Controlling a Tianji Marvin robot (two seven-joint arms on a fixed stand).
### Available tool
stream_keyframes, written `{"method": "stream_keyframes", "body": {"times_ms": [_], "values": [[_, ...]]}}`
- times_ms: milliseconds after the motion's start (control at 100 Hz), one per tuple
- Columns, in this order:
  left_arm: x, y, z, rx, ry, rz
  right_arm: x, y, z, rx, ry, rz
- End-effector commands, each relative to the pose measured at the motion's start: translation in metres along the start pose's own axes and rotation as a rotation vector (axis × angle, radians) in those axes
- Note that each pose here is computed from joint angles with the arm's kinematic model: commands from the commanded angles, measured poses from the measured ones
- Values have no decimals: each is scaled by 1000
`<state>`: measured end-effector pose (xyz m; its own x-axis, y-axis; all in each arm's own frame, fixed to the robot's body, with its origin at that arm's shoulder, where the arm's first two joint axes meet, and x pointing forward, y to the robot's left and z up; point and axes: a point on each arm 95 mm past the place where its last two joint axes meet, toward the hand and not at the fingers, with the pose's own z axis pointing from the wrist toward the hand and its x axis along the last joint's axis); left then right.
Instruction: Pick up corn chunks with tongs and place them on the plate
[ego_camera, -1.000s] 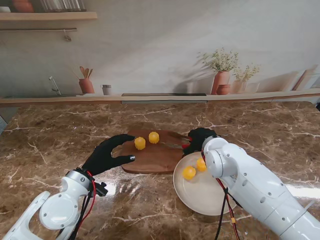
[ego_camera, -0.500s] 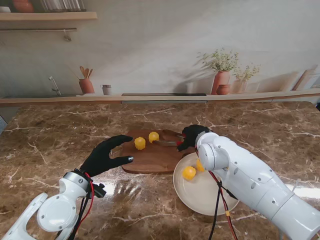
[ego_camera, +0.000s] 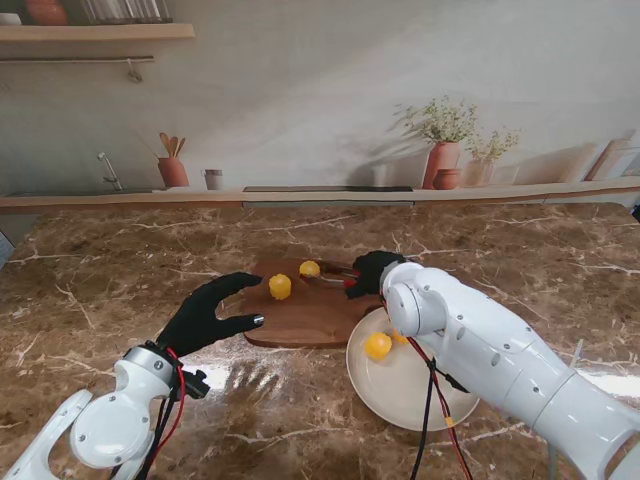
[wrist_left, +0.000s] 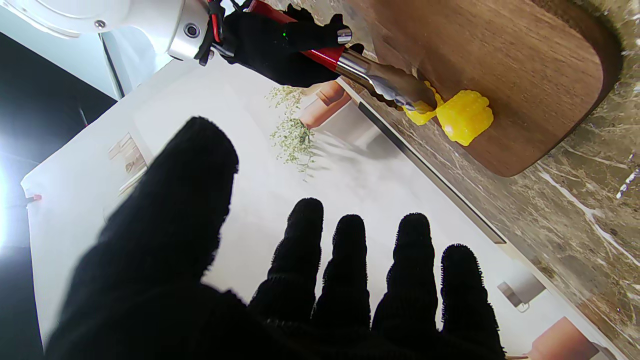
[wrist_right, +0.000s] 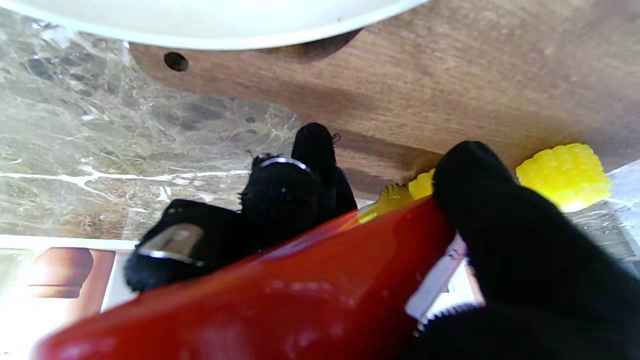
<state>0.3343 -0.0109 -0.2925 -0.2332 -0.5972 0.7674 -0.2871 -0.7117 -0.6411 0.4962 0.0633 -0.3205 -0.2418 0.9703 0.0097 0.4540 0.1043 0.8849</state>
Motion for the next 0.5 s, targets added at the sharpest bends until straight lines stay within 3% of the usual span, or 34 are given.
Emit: {"method": "stream_keyframes", "body": {"times_ms": [0, 200, 490], "values": [[0, 2, -3, -3, -8, -1, 1, -7, 0, 34, 6, 2], [0, 2, -3, 1, -7, -5, 0, -11, -3, 3, 10, -41], [-1, 3, -3, 2, -7, -9, -5, -9, -19, -38, 45, -11]]}}
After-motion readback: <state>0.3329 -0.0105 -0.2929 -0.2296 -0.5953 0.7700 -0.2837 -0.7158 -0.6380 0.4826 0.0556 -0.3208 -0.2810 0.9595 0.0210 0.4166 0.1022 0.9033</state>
